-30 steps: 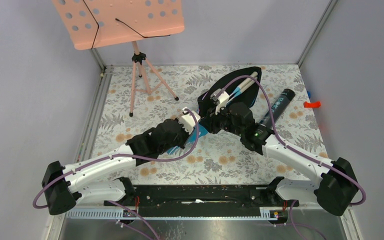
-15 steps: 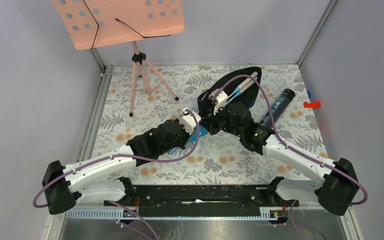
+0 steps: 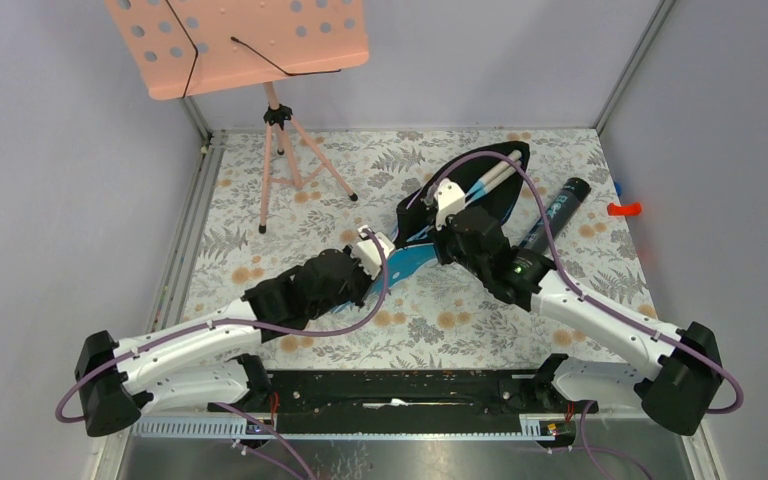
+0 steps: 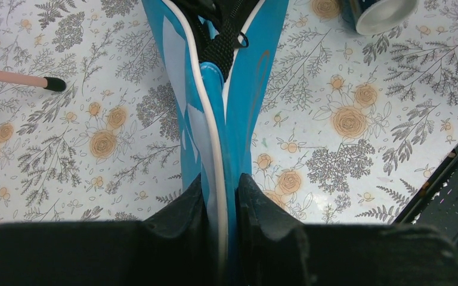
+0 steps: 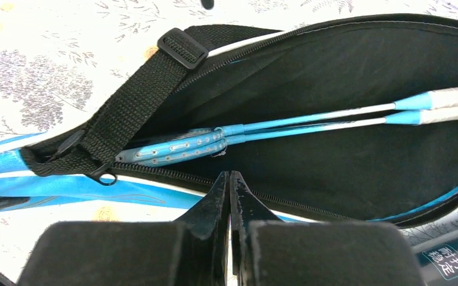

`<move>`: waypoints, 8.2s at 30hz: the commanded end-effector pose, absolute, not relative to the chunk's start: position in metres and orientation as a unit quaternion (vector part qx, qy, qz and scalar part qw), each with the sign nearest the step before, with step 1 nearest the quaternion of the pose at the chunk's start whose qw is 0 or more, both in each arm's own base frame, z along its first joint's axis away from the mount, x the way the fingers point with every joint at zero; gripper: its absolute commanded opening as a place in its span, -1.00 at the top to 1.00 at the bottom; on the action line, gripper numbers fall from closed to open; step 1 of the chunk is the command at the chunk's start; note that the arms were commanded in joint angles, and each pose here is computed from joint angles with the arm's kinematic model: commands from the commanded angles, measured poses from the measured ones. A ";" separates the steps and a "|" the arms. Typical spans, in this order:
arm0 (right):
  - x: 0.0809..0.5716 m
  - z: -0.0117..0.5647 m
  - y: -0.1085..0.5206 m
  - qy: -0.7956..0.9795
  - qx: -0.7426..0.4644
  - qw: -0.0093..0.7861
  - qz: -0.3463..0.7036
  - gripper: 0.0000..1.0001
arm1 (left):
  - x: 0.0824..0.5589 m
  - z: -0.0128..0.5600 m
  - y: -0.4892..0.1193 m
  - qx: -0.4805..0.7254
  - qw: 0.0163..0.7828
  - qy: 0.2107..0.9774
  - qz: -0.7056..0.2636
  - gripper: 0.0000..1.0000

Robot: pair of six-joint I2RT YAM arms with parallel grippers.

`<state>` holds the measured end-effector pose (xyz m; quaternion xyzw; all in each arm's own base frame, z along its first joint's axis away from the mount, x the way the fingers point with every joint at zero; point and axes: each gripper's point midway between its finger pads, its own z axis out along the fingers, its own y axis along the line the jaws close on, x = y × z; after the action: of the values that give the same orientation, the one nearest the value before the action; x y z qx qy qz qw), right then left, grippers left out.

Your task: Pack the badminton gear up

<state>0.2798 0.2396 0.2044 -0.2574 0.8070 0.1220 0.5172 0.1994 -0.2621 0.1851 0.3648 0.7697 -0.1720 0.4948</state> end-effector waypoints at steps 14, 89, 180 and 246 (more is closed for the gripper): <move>0.201 0.240 0.274 0.704 -0.427 0.485 0.295 -0.16 | 0.188 0.177 -0.263 0.381 0.482 0.766 -0.189 1.00; 0.254 0.249 0.317 0.709 -0.380 0.508 0.308 0.57 | 0.183 0.171 -0.270 0.399 0.461 0.768 -0.196 1.00; 0.203 0.256 0.320 0.740 -0.280 0.371 0.487 -0.15 | 0.170 0.154 -0.270 0.423 0.442 0.763 -0.209 1.00; 0.216 0.225 0.284 0.716 -0.335 0.512 0.337 -0.20 | 0.172 0.186 -0.285 0.385 0.562 0.730 -0.053 1.00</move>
<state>0.2092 0.2760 0.1986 -0.3761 0.7304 0.3138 0.4761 0.1712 -0.2709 0.1610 0.4156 0.7294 -0.0120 0.5432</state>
